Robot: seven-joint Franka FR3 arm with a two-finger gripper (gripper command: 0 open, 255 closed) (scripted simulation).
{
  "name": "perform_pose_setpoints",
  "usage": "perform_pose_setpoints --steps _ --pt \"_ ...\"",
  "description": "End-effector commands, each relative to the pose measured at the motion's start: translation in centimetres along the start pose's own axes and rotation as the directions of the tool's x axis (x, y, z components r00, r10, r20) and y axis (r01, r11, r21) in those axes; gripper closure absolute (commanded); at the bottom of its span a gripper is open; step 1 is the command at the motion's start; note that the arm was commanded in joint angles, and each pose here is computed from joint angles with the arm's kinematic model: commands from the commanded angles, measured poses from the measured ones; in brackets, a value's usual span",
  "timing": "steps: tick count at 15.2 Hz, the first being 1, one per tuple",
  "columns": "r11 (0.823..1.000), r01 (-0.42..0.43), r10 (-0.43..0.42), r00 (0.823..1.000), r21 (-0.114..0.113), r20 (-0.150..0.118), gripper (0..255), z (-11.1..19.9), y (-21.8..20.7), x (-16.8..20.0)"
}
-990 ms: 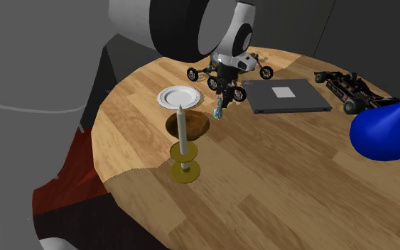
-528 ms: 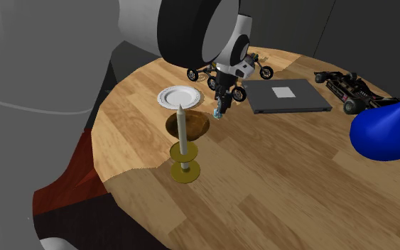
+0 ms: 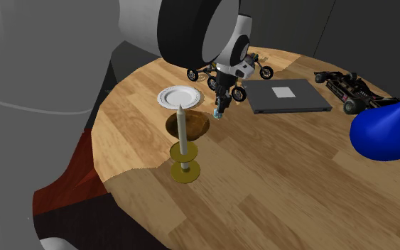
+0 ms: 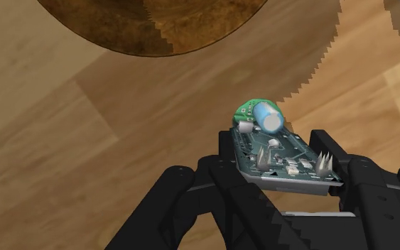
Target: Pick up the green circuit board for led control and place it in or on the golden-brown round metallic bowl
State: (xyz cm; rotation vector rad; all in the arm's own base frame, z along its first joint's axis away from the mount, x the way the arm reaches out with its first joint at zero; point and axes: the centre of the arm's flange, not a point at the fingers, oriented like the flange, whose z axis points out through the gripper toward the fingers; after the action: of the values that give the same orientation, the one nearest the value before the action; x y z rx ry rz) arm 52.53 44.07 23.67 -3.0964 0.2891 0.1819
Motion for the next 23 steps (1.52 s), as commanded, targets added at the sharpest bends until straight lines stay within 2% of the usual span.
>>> perform_pose_setpoints --steps 1,7,23 --pt "1.0 0.0 0.0 1.0 0.0 0.0 255 0.0 0.0 0.0" --pt "1.0 0.0 0.0 1.0 0.0 0.0 255 0.0 0.0 0.0" --pt "1.0 0.0 0.0 1.0 0.0 0.0 255 -8.4 -0.1 -1.0"
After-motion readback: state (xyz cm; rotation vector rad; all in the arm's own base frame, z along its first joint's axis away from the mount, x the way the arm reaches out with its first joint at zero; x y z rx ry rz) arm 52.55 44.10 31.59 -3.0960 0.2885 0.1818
